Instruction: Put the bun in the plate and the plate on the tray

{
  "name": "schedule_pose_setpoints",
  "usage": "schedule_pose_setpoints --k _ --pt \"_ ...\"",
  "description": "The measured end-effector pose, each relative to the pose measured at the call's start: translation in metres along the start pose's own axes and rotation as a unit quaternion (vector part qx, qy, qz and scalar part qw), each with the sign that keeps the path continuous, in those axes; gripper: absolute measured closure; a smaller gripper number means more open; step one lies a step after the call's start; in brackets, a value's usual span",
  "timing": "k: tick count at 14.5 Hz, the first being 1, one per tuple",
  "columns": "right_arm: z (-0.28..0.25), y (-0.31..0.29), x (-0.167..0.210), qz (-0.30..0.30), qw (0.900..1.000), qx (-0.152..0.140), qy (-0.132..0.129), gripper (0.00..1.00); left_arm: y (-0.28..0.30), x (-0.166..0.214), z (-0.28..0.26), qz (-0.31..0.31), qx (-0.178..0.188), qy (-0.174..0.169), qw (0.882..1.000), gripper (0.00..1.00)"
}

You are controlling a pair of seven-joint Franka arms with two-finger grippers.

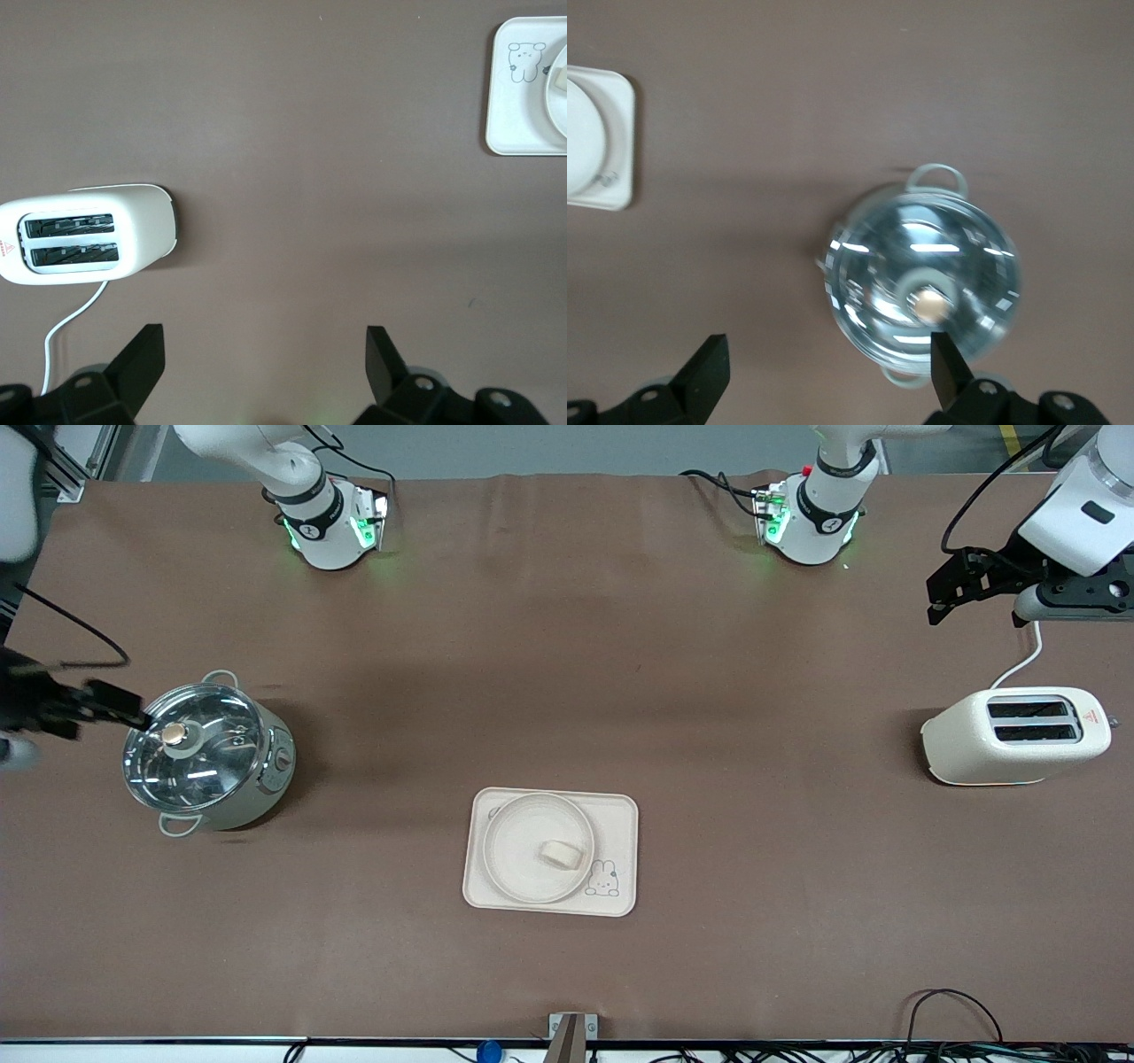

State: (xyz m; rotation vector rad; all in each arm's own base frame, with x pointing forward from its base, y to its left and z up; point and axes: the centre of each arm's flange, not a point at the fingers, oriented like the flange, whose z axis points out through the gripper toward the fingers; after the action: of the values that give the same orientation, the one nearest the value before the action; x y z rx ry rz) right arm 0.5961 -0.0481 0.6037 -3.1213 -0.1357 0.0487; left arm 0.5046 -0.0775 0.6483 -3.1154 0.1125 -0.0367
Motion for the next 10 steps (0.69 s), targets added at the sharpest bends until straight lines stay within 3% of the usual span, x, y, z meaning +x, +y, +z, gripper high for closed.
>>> schedule_pose_setpoints --k 2,5,10 --pt "-0.038 0.012 -0.031 -0.002 1.000 -0.019 0.006 0.00 0.001 0.000 0.000 0.001 0.000 0.000 1.000 0.00" --pt "-0.079 0.024 -0.069 0.009 0.999 -0.018 0.027 0.00 0.002 0.000 0.000 0.002 0.000 0.000 1.000 0.00" --pt "-0.077 0.000 -0.071 0.025 0.999 -0.015 0.022 0.00 0.002 0.000 -0.006 0.002 0.000 0.006 1.000 0.00"
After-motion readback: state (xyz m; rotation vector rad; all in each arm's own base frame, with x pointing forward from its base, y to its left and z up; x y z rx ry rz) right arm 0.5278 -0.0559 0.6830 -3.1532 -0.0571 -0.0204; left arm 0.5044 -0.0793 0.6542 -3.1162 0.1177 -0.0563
